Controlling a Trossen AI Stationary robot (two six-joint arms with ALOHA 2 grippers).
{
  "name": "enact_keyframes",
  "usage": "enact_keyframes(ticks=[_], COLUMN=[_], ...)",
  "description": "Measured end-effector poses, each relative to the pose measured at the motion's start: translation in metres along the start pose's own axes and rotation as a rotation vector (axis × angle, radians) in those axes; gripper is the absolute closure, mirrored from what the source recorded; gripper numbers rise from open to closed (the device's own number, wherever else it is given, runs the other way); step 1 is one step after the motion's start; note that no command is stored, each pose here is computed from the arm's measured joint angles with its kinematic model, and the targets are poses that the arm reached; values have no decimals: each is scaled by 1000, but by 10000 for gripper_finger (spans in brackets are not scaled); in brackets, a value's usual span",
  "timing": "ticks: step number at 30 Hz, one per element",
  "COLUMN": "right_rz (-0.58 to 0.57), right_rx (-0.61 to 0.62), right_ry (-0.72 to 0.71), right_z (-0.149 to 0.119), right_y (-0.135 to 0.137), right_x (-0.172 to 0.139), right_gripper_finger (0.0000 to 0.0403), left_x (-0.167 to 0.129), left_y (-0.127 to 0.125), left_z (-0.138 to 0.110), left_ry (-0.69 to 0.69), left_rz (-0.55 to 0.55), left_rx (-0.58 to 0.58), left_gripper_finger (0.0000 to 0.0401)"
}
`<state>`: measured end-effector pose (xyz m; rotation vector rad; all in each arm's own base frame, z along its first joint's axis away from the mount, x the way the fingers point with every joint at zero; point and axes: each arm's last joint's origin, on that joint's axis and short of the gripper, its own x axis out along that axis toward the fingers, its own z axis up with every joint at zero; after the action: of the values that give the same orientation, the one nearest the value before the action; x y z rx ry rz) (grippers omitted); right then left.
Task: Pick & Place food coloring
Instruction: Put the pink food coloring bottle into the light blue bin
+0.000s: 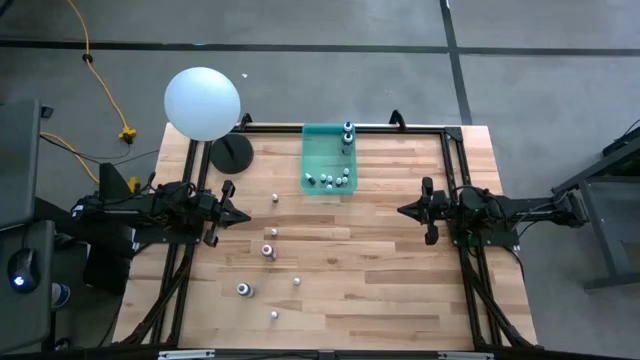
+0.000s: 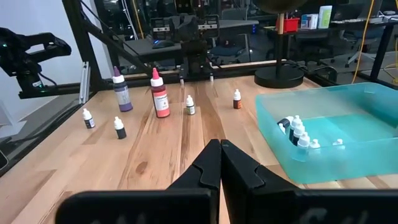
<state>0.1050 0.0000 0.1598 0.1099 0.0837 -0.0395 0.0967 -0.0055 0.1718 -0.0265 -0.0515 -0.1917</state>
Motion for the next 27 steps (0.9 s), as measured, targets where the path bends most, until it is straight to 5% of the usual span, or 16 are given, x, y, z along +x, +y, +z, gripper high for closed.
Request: enact_keyframes(ticks=[27], right_rz=[2], right_rx=[-8], right_ry=[-13], right_z=[1], right_y=[0], right_x=[0], right_gripper_finger=[402], left_x=[0], left_y=[0], left_z=[0], left_ry=[0], left_rz=[1], left_rx=[0], left_gripper_finger=[400])
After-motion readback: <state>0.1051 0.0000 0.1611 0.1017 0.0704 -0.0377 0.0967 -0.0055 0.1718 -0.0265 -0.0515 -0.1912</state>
